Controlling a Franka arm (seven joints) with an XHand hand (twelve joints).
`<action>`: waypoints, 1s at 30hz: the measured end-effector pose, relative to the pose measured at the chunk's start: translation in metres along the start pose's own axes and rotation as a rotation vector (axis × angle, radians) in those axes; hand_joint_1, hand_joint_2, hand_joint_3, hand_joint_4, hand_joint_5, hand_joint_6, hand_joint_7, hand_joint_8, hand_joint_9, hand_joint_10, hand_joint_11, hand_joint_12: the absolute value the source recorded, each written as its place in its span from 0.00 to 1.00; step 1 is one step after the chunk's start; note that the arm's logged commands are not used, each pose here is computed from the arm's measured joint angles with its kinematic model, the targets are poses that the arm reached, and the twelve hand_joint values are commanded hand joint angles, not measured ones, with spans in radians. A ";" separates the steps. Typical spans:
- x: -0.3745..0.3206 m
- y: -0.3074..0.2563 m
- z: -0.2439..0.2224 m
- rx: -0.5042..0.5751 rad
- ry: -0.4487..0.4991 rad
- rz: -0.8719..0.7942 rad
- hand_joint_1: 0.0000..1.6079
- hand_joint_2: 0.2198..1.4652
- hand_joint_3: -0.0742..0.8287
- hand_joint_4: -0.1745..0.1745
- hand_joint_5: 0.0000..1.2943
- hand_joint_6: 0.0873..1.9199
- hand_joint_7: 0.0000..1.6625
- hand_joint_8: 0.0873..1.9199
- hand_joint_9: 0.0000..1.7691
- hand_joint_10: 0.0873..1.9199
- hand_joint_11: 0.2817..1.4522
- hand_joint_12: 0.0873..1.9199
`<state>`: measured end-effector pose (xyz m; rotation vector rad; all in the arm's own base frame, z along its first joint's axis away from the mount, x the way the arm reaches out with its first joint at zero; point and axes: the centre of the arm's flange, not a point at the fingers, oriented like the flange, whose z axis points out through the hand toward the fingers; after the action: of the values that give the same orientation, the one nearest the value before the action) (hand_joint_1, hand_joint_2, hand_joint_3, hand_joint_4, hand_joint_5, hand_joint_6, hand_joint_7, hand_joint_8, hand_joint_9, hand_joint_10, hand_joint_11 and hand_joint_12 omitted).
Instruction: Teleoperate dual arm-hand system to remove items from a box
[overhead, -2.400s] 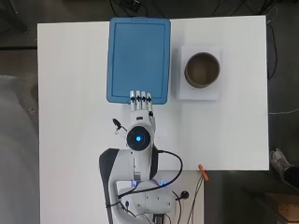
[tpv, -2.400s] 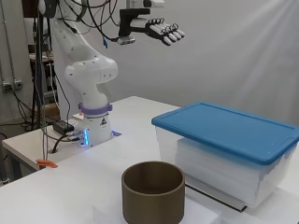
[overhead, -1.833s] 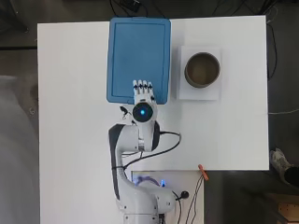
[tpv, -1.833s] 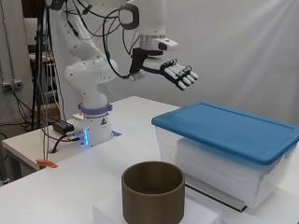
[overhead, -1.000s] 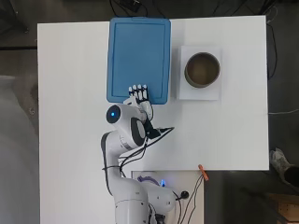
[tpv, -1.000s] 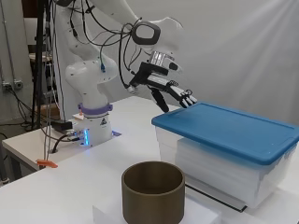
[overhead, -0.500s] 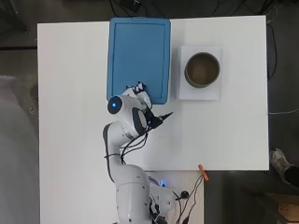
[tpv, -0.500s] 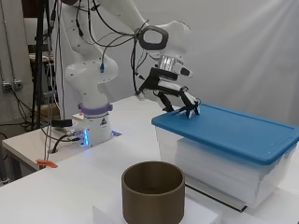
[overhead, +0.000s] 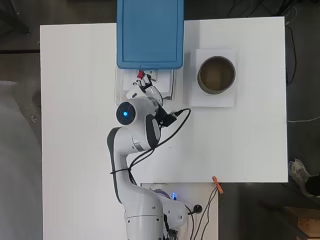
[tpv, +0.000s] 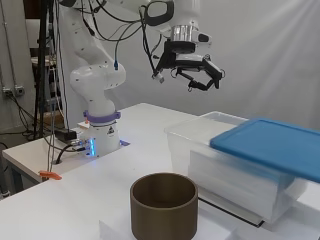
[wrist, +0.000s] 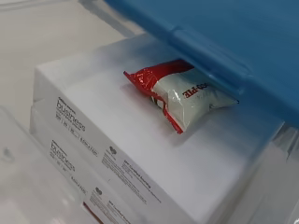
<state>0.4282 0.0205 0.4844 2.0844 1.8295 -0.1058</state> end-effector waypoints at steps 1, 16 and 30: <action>0.000 0.003 -0.003 -0.004 -0.001 -0.003 0.82 0.83 0.09 0.03 0.46 0.80 0.42 0.78 0.42 0.69 0.25 0.42; -0.009 0.078 0.008 0.192 0.140 0.173 0.19 0.64 0.08 0.47 0.37 0.00 0.42 0.00 0.43 0.00 0.34 0.00; 0.015 0.157 0.115 0.379 0.065 0.265 0.17 0.56 0.06 0.39 0.17 0.00 0.21 0.00 0.27 0.00 0.21 0.00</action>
<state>0.6043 -0.0165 0.4073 2.5985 1.6489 -0.3431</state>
